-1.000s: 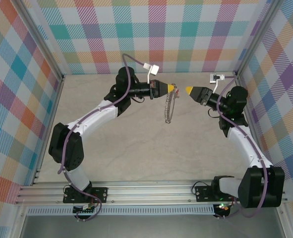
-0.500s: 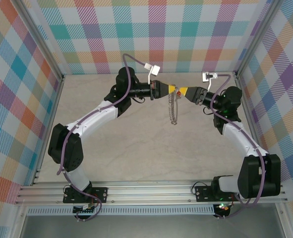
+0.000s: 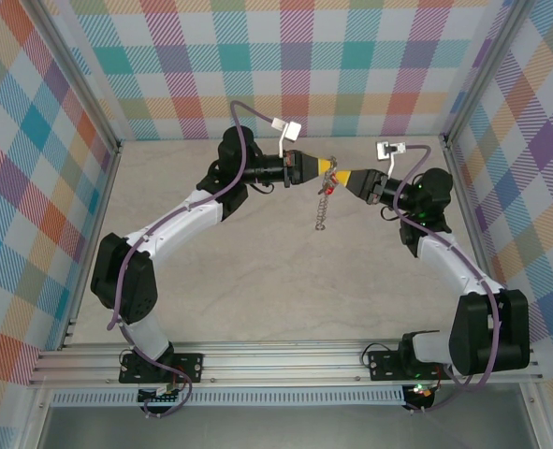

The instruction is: Put the keys on the keyring

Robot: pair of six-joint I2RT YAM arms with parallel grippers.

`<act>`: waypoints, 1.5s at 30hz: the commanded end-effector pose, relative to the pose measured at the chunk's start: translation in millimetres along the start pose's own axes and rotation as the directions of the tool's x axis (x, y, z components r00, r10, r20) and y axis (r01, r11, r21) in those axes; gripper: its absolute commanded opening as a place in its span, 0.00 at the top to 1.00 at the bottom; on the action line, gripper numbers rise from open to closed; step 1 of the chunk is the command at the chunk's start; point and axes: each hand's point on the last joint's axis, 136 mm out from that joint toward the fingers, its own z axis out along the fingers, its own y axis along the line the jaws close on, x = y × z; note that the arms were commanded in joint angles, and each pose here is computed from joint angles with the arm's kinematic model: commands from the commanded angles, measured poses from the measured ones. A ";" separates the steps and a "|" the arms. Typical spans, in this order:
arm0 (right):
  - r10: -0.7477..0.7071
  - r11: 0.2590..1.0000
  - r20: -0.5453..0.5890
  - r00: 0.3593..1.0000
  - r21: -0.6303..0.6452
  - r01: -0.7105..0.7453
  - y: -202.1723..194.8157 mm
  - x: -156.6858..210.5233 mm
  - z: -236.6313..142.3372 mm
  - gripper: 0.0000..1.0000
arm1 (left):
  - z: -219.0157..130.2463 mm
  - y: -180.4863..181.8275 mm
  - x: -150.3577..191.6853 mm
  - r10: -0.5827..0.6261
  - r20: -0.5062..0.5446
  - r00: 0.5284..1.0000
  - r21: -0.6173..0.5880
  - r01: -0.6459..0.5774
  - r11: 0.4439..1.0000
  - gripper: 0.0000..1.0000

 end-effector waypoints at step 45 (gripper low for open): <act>-0.032 0.976 0.288 0.957 0.216 -0.033 1.9 -56.4 -33.3 0.40 | -11.1 -22.5 -36.9 -0.100 0.334 0.937 0.051 0.089 0.995 1.00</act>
